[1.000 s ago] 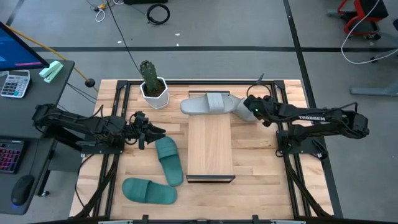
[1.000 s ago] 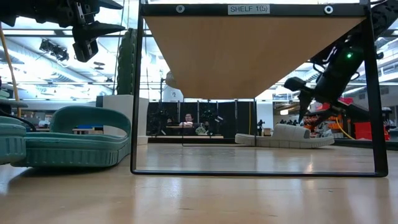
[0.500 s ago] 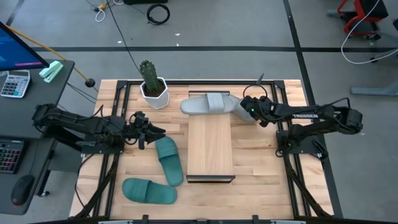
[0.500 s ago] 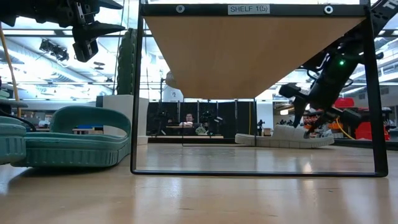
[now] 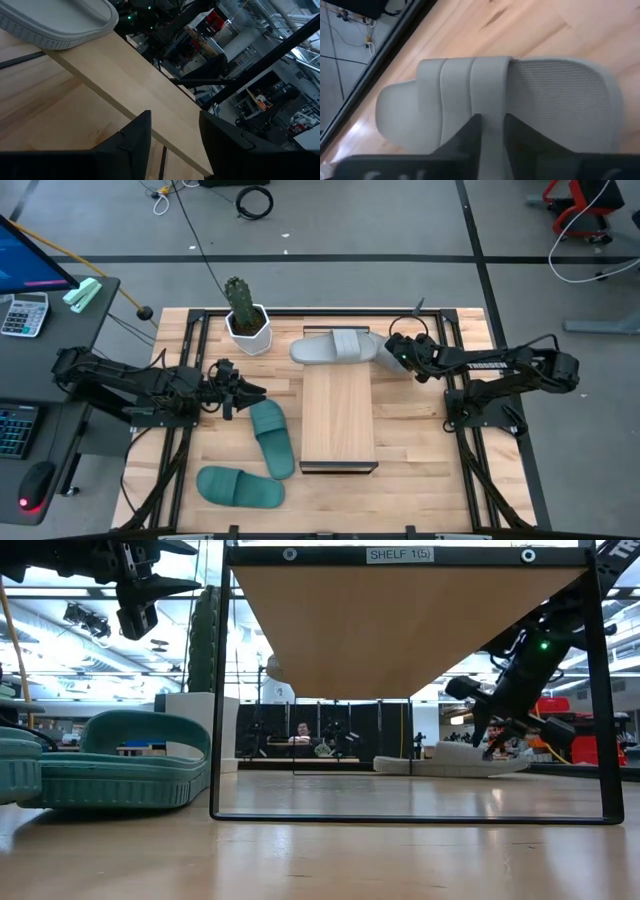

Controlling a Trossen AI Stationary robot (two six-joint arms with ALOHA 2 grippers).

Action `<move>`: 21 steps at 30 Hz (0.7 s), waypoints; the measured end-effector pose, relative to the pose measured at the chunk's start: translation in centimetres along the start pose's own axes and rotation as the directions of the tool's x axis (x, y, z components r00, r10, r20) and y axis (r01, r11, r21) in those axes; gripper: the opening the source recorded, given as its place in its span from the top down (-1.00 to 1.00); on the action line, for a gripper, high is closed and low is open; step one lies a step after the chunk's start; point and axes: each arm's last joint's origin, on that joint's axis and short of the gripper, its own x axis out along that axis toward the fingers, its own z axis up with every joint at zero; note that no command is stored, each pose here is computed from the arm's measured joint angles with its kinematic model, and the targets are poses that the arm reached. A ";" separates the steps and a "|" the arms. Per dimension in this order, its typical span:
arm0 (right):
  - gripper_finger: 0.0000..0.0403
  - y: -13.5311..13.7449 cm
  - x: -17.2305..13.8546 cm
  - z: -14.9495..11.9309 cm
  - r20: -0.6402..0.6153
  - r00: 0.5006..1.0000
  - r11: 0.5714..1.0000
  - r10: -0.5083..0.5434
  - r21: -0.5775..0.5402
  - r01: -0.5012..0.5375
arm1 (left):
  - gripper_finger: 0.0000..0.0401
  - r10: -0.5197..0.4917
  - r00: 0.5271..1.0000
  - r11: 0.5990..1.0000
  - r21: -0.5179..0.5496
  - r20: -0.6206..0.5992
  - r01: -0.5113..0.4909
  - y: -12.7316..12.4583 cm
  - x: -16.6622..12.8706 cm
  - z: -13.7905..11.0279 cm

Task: Pick and place slides into the shelf
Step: Put the gray slide on the shelf

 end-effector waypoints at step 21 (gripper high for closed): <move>0.99 1.0 -1.5 0.7 0.056 0.990 0.992 0.128 0.005 -0.129 | 0.14 0.000 1.000 1.000 -0.003 0.000 0.000 0.0 0.0 0.0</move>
